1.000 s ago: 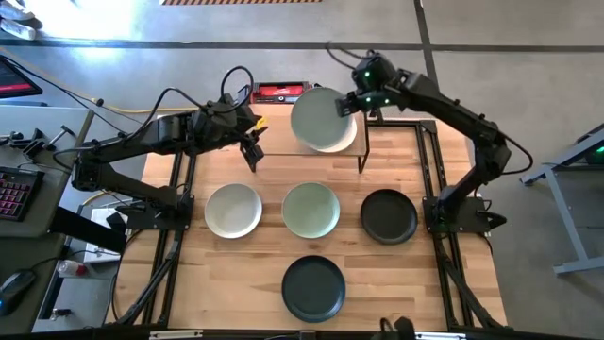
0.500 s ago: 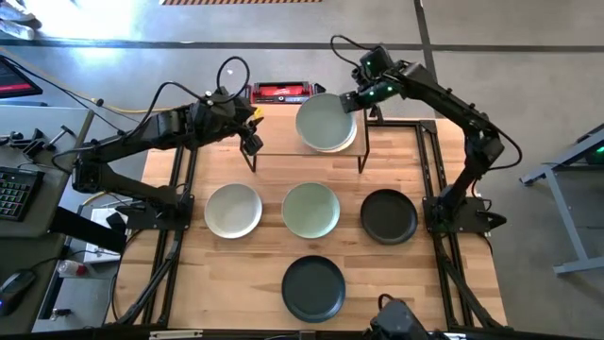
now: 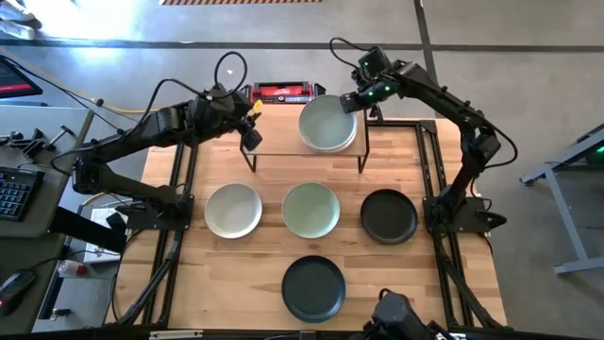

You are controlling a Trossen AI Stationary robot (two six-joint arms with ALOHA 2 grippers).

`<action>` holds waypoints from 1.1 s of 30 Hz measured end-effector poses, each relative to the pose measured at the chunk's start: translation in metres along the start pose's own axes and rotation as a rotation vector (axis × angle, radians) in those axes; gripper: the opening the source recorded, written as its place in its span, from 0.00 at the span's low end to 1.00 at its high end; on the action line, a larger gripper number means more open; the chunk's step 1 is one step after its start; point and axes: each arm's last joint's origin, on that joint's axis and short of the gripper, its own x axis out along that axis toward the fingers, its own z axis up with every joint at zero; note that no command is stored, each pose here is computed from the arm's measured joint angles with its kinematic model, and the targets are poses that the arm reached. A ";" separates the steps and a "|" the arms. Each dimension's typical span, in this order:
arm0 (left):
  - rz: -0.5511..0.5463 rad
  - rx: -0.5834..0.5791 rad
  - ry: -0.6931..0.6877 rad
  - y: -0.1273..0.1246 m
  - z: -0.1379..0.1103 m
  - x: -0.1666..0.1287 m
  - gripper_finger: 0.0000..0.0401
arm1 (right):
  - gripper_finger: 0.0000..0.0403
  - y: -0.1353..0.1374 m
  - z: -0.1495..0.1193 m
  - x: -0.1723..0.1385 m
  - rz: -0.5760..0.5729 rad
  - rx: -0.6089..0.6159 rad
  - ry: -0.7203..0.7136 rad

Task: Place and stack plates onto a shelf
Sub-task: Stack the green plate on top of the light orange plate on the shelf

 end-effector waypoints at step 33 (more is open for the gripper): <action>0.005 -0.047 0.001 0.001 0.000 0.001 0.33 | 0.01 -0.001 -0.003 0.000 -0.031 0.013 0.027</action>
